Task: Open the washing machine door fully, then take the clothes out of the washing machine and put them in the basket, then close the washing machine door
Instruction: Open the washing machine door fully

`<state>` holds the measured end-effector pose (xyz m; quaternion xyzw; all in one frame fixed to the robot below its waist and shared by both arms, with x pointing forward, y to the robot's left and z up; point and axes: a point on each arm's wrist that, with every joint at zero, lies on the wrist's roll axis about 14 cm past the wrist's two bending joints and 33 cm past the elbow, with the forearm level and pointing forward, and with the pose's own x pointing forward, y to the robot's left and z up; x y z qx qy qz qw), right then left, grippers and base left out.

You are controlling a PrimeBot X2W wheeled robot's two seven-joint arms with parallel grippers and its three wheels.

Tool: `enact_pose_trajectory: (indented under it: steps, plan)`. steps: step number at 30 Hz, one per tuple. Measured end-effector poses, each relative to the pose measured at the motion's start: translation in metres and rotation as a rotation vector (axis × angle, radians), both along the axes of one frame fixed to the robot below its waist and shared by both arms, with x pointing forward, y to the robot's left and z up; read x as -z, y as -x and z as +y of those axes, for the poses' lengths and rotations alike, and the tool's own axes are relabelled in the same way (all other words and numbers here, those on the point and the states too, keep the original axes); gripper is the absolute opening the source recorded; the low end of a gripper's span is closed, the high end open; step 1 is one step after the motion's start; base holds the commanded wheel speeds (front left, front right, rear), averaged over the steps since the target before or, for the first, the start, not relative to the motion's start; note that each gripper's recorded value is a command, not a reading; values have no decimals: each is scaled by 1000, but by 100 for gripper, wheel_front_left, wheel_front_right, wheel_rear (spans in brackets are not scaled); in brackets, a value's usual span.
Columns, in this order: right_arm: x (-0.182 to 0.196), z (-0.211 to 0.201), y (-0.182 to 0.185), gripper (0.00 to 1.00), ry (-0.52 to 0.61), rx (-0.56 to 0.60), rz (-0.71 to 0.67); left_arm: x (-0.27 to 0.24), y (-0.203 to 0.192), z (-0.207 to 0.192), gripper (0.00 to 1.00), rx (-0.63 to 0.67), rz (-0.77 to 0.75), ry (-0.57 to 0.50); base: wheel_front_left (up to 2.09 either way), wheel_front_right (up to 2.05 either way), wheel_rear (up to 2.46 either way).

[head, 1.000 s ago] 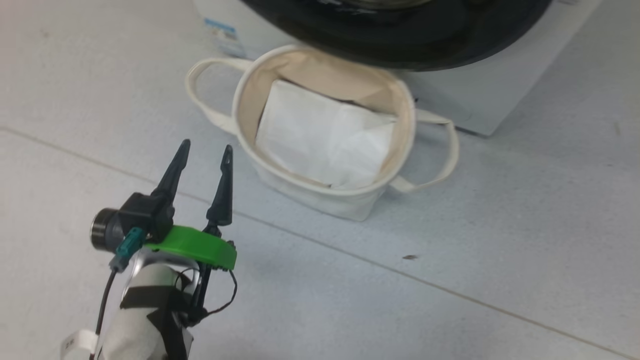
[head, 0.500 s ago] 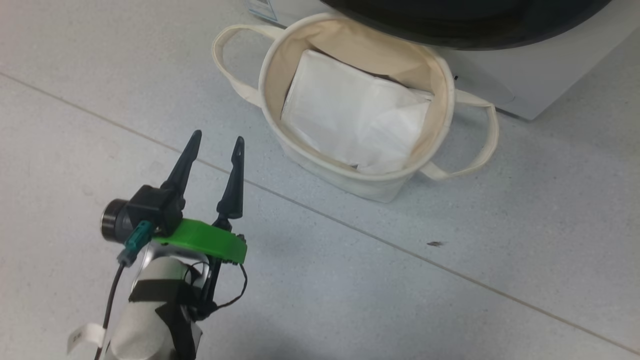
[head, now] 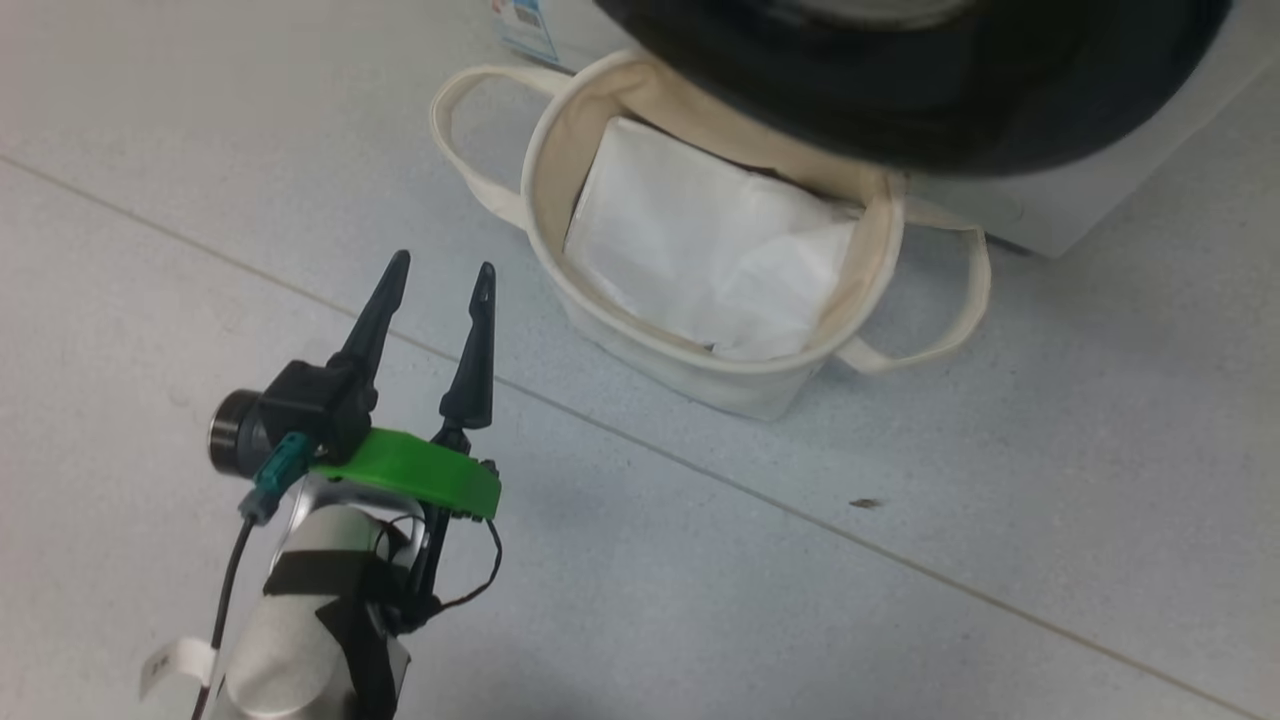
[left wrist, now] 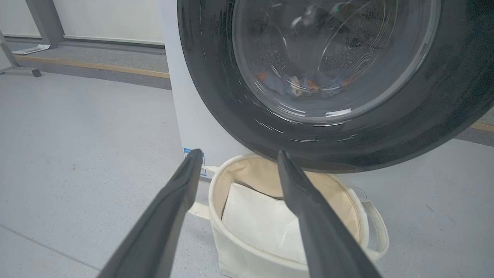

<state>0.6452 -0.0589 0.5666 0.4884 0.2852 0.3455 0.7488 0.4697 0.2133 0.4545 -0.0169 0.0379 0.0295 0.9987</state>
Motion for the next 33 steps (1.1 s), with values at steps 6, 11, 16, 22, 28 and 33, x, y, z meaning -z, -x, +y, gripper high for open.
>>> enact_pose_trajectory:
  steps: [6,11,16,22,28,33]
  plan:
    - [5,51,61,0,20,-202,-1,-15,7,-1,100,0,-30,-6,0,0,0]
    - [0,84,110,0,25,-329,-15,-17,18,-2,100,3,-29,-6,0,0,0]
    - [-2,121,154,0,19,-458,-14,-25,22,-2,100,6,-51,3,0,0,0]
    - [-1,171,199,0,-21,-606,5,-32,27,5,100,-10,-64,-5,0,0,0]
    - [6,199,225,0,-21,-656,10,-39,36,18,100,-39,-75,-19,0,0,0]
    - [2,209,232,0,-22,-654,-11,-44,43,28,100,-68,-83,-30,0,0,0]
